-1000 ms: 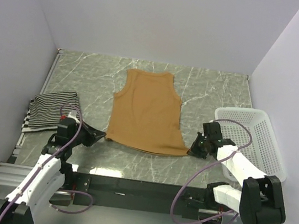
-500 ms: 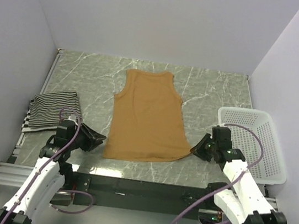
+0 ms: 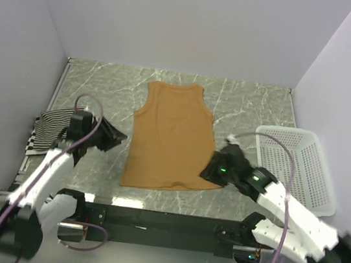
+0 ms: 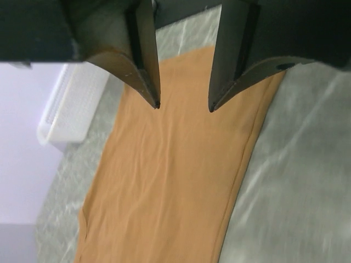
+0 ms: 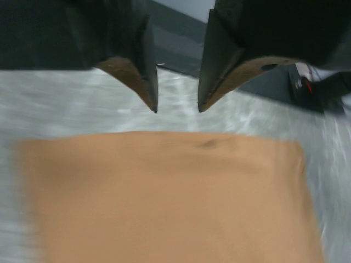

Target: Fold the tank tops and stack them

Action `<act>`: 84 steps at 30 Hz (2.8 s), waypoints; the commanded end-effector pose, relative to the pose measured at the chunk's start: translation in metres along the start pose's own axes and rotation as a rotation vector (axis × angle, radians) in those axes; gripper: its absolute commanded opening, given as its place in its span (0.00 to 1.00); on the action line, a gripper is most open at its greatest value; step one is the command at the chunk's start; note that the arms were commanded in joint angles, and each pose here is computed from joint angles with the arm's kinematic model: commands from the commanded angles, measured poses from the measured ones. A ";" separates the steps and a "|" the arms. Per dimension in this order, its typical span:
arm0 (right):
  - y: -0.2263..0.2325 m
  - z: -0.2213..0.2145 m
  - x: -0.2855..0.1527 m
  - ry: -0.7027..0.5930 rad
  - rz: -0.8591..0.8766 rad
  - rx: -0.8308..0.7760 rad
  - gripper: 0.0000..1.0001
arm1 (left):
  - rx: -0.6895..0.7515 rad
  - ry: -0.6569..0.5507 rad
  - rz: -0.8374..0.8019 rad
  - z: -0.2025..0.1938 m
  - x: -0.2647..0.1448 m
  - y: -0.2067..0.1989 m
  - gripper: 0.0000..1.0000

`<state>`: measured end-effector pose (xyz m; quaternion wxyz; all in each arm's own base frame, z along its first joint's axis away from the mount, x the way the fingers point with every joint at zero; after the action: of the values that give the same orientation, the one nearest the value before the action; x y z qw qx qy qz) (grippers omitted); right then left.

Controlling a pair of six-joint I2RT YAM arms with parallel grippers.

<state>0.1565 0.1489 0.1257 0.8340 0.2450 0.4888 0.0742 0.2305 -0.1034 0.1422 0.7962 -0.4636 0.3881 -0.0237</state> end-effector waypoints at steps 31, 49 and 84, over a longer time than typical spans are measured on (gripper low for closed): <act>0.257 -0.140 0.156 0.074 -0.112 -0.364 0.36 | 0.235 -0.336 -0.038 0.192 -0.003 -0.114 0.41; 0.231 -0.152 0.154 0.157 -0.144 -0.491 0.00 | 0.111 -0.214 -0.043 0.162 0.051 -0.069 0.39; 0.235 -0.130 0.095 0.257 0.071 -0.472 0.00 | 0.253 -0.055 0.305 0.097 0.182 -0.010 0.01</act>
<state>0.1157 0.4168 0.0870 0.7935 0.0227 0.5659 0.2228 0.4122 -0.1129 0.0560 0.8401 -0.3110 0.4401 0.0624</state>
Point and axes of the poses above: each gripper's point midway between its finger pads, its own x axis out along the fingers, its own y axis along the line the jaws close on, z = x × y, the point moved 3 cm from there along -x, back along the fingers, and after that the axes turned 1 degree about x, right-handed, at the moved point
